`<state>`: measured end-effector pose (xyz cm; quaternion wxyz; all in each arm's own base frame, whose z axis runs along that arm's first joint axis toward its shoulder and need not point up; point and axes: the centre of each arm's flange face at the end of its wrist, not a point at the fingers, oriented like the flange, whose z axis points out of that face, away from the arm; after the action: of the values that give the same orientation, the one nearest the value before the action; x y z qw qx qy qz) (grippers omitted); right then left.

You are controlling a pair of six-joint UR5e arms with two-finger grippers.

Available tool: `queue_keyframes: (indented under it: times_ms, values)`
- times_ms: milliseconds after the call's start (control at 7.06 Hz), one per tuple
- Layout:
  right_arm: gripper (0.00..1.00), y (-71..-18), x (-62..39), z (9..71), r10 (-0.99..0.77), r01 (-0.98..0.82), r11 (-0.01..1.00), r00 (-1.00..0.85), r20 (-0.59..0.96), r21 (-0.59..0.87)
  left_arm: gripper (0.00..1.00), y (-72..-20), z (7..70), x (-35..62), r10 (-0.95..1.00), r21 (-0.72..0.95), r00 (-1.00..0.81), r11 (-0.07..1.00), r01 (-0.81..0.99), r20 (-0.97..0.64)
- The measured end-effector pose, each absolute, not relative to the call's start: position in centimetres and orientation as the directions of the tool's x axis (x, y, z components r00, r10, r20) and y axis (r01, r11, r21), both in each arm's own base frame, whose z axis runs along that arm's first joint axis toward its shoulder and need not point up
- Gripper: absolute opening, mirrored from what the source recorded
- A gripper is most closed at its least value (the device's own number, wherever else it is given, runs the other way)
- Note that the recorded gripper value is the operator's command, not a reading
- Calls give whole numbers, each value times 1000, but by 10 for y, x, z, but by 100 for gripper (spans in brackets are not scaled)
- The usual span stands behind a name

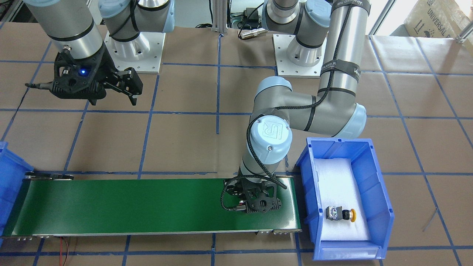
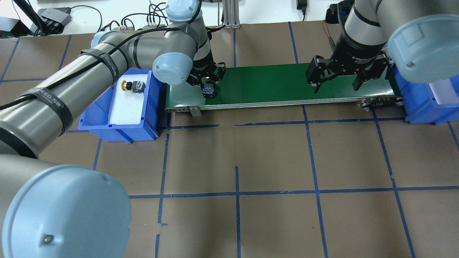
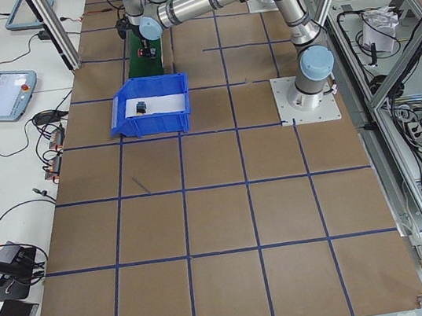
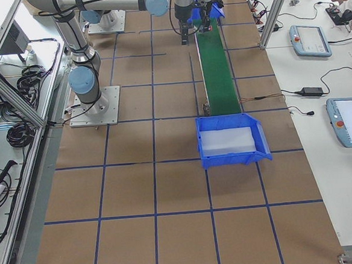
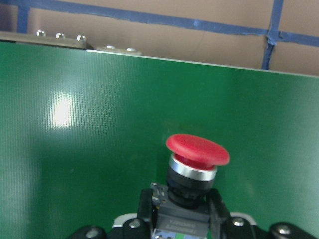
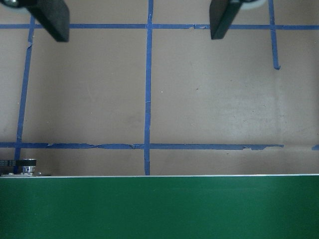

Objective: Transport two buttons from left to right
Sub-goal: 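Lift the red button and carry it onto the green conveyor, then release the red button on the belt and return the left gripper to the bin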

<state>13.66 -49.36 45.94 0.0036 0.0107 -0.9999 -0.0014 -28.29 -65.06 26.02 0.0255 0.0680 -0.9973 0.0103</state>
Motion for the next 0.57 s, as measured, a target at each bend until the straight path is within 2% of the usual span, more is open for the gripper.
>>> queue_keyframes:
  times_ms: [283,567]
  values:
    - [100,-494,136,460,-22,-22,1000,-1000,6,1,100,-649,267,-280,-137,-23,-989,990,-138,51]
    - [100,-494,136,460,-22,-22,1000,-1000,4,1,100,-643,300,-270,-116,-41,-992,992,-118,54]
